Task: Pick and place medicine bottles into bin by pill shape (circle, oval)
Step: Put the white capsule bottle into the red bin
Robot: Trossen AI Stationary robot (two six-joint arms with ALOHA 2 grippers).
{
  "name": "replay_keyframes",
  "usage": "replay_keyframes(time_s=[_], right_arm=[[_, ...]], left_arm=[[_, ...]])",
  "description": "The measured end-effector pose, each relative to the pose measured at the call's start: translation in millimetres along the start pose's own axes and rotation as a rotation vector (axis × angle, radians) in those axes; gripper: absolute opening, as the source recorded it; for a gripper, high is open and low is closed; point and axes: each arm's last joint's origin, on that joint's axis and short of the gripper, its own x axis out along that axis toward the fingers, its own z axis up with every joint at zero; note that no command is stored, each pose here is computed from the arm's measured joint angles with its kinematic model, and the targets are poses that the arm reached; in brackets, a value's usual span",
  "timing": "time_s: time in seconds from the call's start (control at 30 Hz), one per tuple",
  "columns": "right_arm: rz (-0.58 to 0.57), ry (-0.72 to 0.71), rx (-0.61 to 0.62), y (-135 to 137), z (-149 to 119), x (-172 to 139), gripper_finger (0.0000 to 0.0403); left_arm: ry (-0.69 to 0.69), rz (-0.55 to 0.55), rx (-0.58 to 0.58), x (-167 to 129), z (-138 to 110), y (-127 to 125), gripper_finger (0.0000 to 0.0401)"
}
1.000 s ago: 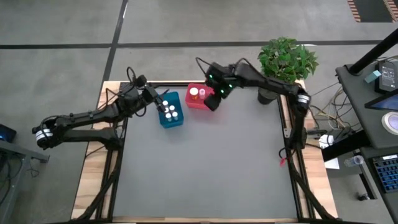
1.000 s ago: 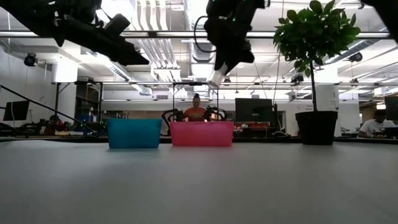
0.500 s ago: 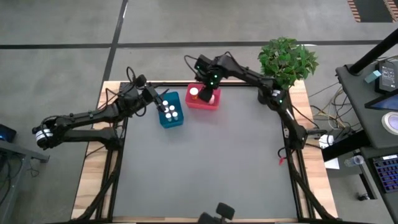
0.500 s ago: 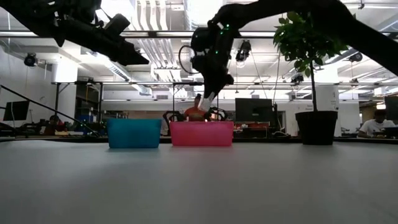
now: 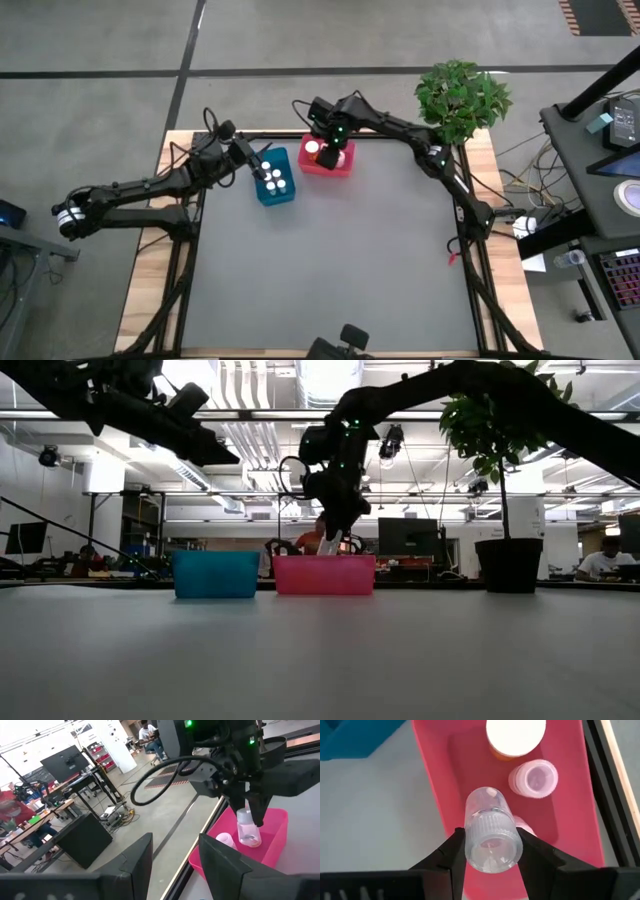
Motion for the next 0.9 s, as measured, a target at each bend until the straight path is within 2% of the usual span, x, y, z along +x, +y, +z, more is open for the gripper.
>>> replay_keyframes(time_s=[0.47, 0.9], right_arm=[[-0.005, 0.013, -0.009, -3.7, 5.9, 33.0, 0.0138], [-0.005, 0.014, -0.008, -4.9, 8.0, 46.3, 0.0184]], left_arm=[[-0.002, 0.001, 0.002, -0.1, -0.4, -0.2, 0.0141], [-0.002, 0.001, 0.003, -0.1, -0.8, -0.4, 0.0141]])
